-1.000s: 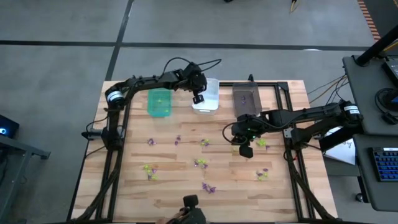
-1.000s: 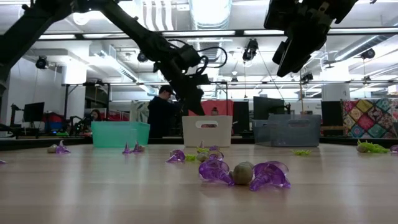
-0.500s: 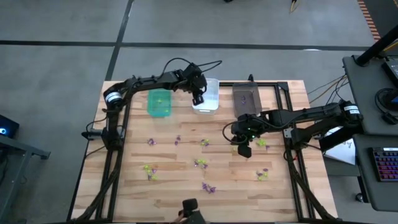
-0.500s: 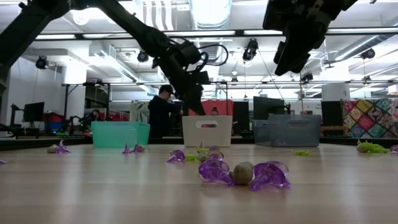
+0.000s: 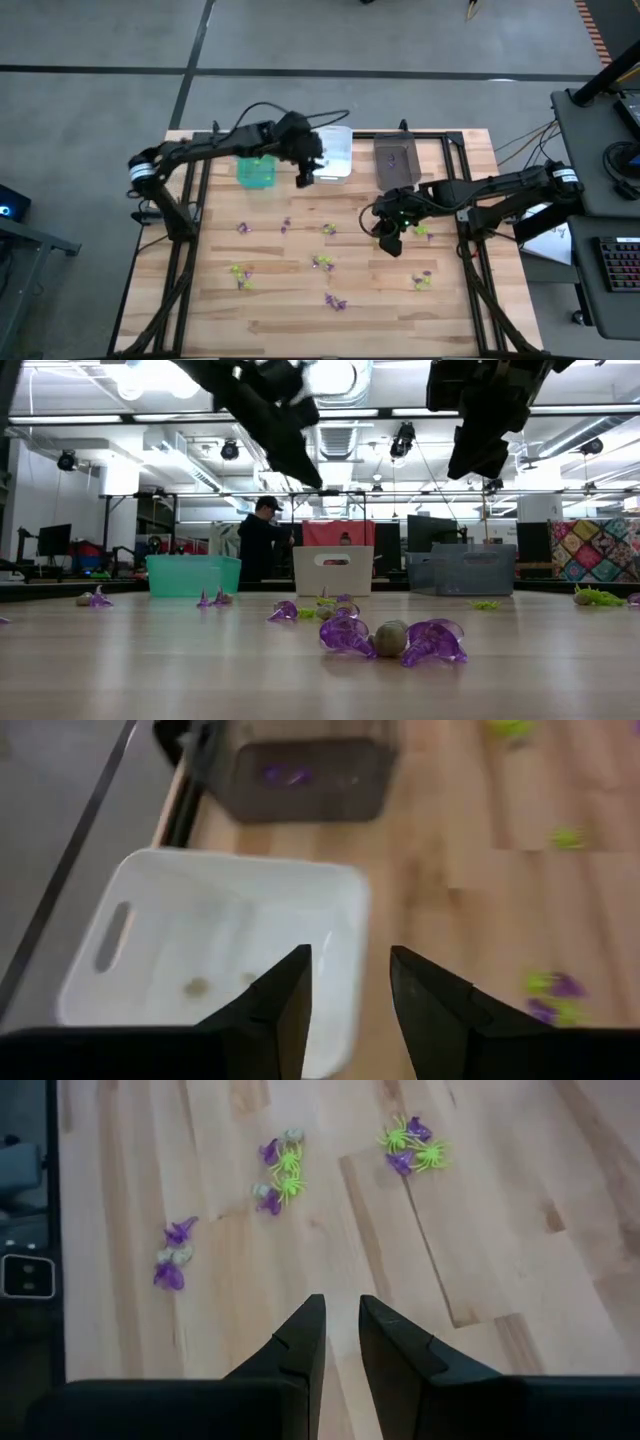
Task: Sort Halloween decoration
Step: Put the green spider toy into the blue bin
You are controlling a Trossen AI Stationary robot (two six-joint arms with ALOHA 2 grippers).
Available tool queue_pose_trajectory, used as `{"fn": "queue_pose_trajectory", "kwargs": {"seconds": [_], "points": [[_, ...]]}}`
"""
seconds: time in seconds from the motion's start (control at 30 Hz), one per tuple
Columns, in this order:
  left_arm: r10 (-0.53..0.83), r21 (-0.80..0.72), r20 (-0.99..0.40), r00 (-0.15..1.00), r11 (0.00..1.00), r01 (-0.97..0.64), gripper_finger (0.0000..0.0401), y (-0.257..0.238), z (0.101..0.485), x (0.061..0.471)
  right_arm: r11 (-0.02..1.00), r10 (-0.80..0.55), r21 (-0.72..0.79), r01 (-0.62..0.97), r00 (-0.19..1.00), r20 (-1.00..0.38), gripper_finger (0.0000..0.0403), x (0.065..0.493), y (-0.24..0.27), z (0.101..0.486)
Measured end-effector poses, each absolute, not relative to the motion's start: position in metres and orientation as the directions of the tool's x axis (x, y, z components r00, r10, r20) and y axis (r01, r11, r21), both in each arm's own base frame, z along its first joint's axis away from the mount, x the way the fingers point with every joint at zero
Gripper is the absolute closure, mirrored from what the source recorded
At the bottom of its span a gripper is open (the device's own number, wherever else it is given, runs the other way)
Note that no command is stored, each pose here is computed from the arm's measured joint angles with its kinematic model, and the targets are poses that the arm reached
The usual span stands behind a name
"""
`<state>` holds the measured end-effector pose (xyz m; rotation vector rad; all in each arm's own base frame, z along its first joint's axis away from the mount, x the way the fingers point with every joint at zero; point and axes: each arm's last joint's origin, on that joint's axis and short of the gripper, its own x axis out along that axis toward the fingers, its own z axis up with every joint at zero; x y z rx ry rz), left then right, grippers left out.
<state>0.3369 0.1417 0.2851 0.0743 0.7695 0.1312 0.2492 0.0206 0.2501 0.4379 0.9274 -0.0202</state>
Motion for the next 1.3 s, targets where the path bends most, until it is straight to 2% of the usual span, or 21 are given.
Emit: {"fn": "queue_pose_trajectory", "kwargs": {"seconds": [0.23, 0.5, 0.6, 0.8, 1.0, 1.13, 1.3], "points": [[0.146, 0.101, -0.598, 0.788, 0.989, -0.107, 0.0285, 0.085, 0.291, 0.303, 0.905, 0.114, 0.334, 0.263, 0.607, -0.786, 0.0346, 0.247, 0.036, 0.25], [0.175, 0.106, -0.462, 0.869, 0.984, -0.142, 0.0285, 0.031, 0.272, 0.283, 0.866, 0.028, 0.321, 0.383, 0.603, -0.797, 0.0346, 0.244, 0.043, 0.243], [0.194, 0.119, -0.413, 0.89, 0.98, -0.159, 0.0285, 0.016, 0.261, 0.281, 0.828, 0.011, 0.334, 0.451, 0.581, -0.814, 0.0346, 0.24, 0.042, 0.234], [0.148, 0.088, -0.288, 0.946, 0.988, -0.128, 0.0285, -0.002, 0.243, 0.288, 0.737, -0.035, 0.339, 0.585, 0.535, -0.844, 0.0346, 0.232, 0.039, 0.215], [0.138, 0.068, -0.252, 0.958, 0.99, -0.125, 0.0286, -0.006, 0.228, 0.306, 0.666, -0.069, 0.321, 0.673, 0.484, -0.872, 0.0346, 0.227, 0.038, 0.198], [0.136, 0.064, -0.252, 0.958, 0.99, -0.124, 0.0286, -0.007, 0.221, 0.32, 0.672, -0.078, 0.287, 0.683, 0.451, -0.889, 0.0346, 0.224, 0.037, 0.186], [0.136, 0.065, -0.263, 0.955, 0.99, -0.123, 0.0286, -0.008, 0.216, 0.331, 0.812, -0.121, 0.186, 0.553, 0.471, -0.874, 0.0343, 0.226, 0.039, 0.178]]}}
